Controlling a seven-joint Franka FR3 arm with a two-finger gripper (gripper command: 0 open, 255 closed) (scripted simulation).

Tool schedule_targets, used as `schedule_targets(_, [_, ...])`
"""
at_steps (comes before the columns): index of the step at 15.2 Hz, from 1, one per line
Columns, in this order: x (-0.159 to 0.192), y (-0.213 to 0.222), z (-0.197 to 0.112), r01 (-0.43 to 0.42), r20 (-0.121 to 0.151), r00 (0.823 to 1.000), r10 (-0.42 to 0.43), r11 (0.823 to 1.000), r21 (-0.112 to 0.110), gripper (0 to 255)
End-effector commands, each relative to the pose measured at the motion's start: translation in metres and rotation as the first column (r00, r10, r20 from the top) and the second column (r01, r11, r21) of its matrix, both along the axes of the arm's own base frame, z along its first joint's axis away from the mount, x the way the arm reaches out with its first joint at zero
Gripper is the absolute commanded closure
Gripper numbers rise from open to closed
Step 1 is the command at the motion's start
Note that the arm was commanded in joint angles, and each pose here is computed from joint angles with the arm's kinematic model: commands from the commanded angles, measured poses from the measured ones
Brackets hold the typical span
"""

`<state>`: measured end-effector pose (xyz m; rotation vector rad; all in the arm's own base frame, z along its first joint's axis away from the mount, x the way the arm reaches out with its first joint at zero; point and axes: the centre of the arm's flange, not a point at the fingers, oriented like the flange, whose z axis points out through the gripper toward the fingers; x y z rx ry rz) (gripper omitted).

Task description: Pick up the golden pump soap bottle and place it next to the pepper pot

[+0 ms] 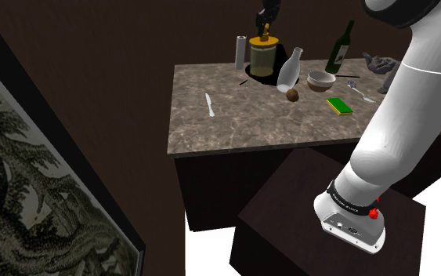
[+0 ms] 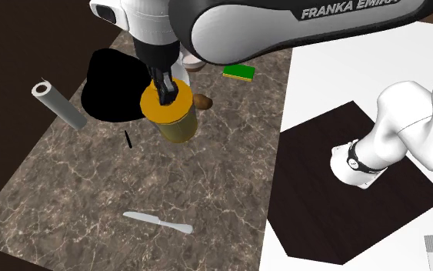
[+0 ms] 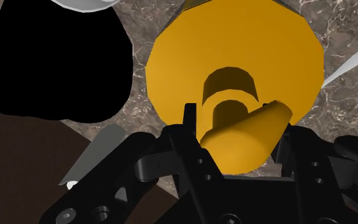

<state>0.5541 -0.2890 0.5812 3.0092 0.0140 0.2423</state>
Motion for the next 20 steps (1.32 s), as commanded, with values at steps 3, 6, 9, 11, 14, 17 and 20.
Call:
schedule_targets(3, [0.0,0.001,0.021,0.0,0.0,1.0,0.0,1.0,0.0,255])
schedule_targets(6, [0.0,0.001,0.037,0.0,0.0,1.0,0.0,1.0,0.0,255])
schedule_targets(9, [0.0,0.001,0.053,0.0,0.0,1.0,0.0,1.0,0.0,255])
schedule_targets(11, [0.0,0.001,0.063,0.0,0.0,1.0,0.0,1.0,0.0,255])
schedule_targets(14, [0.0,0.001,0.079,0.0,0.0,1.0,0.0,1.0,0.0,255])
schedule_targets(17, [0.0,0.001,0.095,0.0,0.0,1.0,0.0,1.0,0.0,255])
schedule_targets(20, [-0.012,-0.004,0.102,0.0,0.0,1.0,0.0,1.0,0.0,255])
